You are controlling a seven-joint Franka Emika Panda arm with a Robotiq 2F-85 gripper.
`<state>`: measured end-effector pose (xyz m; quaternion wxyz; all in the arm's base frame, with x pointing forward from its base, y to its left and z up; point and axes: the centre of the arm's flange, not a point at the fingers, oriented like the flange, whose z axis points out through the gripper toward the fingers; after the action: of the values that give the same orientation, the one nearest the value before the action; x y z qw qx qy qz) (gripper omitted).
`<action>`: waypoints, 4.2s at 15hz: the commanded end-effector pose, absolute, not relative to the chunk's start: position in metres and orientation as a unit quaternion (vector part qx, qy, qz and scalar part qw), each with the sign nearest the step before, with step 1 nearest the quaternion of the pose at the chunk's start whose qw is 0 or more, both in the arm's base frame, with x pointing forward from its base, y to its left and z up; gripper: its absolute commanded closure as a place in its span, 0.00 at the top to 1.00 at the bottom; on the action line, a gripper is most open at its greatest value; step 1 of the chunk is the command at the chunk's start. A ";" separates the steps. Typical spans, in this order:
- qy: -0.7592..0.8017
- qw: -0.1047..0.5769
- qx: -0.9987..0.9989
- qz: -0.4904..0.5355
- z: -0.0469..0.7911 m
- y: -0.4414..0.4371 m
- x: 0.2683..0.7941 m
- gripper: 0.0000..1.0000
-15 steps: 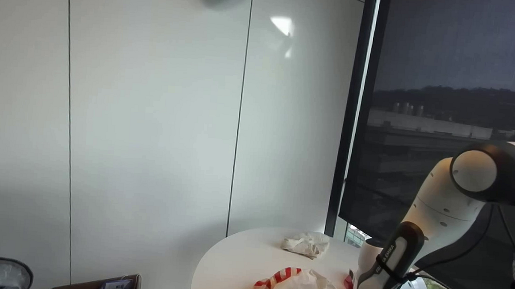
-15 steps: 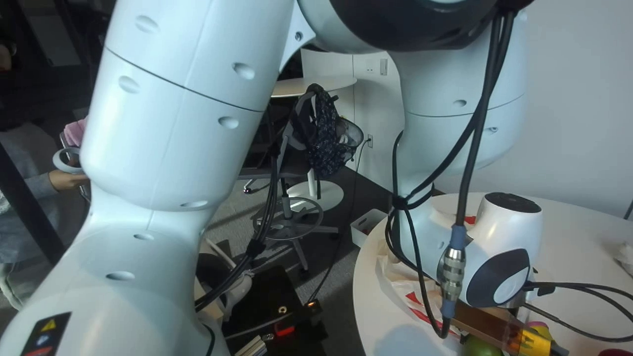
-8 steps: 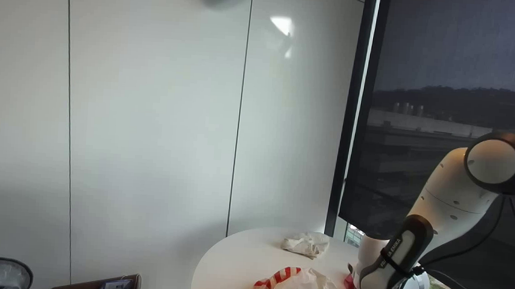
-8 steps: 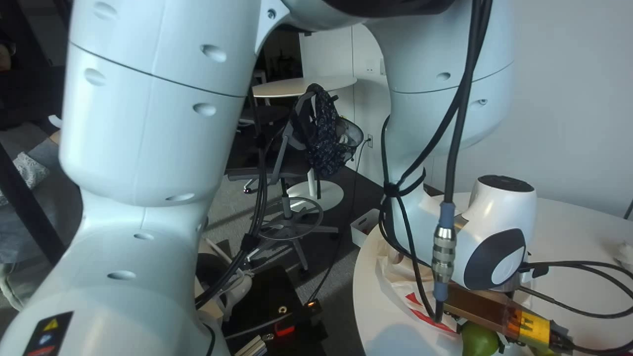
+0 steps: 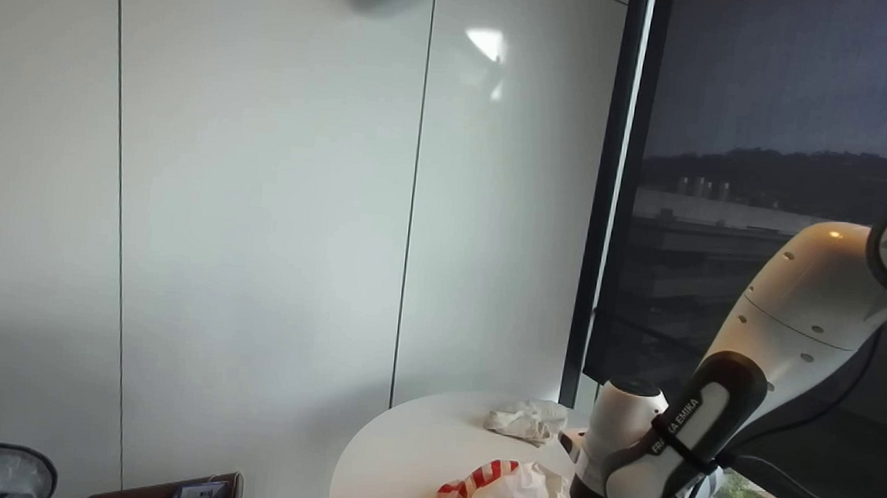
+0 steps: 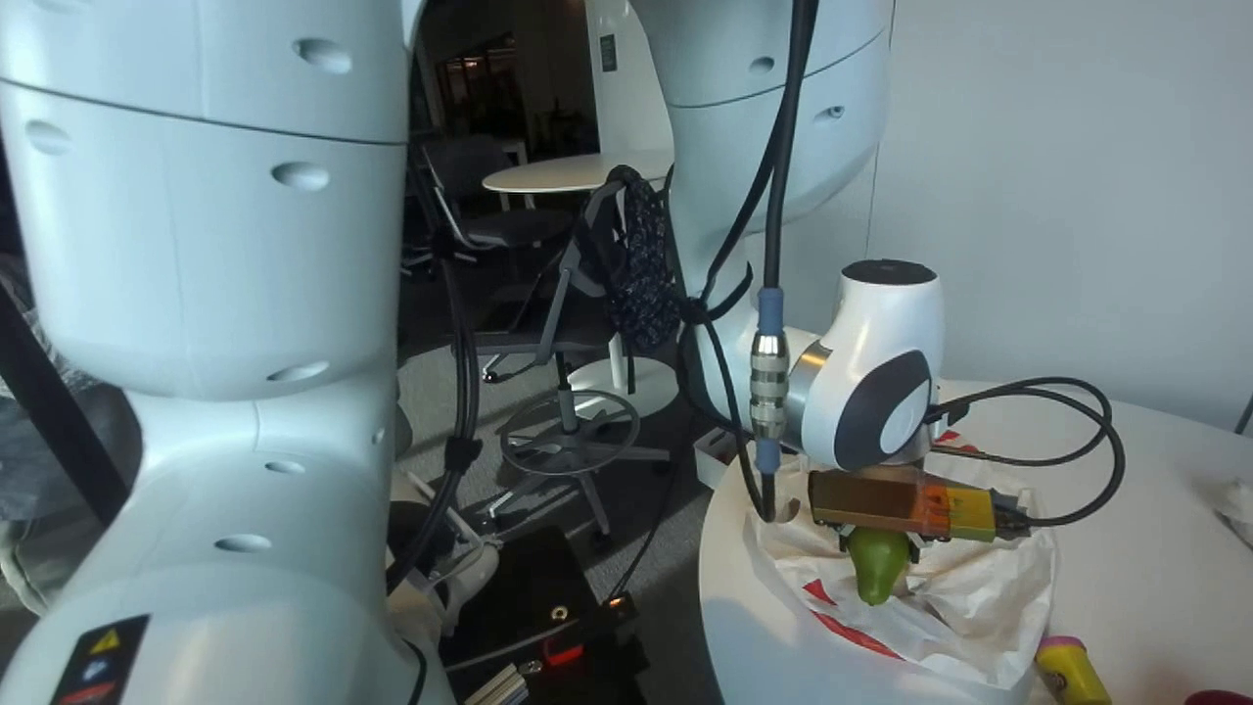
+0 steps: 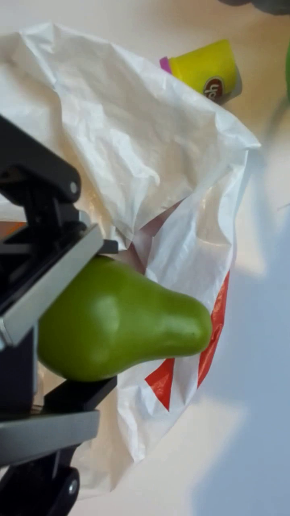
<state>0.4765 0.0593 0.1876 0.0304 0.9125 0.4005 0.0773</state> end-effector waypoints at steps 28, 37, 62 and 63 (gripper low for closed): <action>0.245 0.132 0.958 0.071 0.199 -0.039 0.534 1.00; -0.003 0.125 0.991 0.043 0.195 -0.088 0.531 1.00; -0.250 0.104 0.963 -0.010 0.104 -0.141 0.561 0.68; -0.251 0.106 0.962 -0.007 0.108 -0.141 0.561 0.60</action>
<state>0.5519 -0.1383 0.1079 0.1041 0.9647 -0.2419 -0.0064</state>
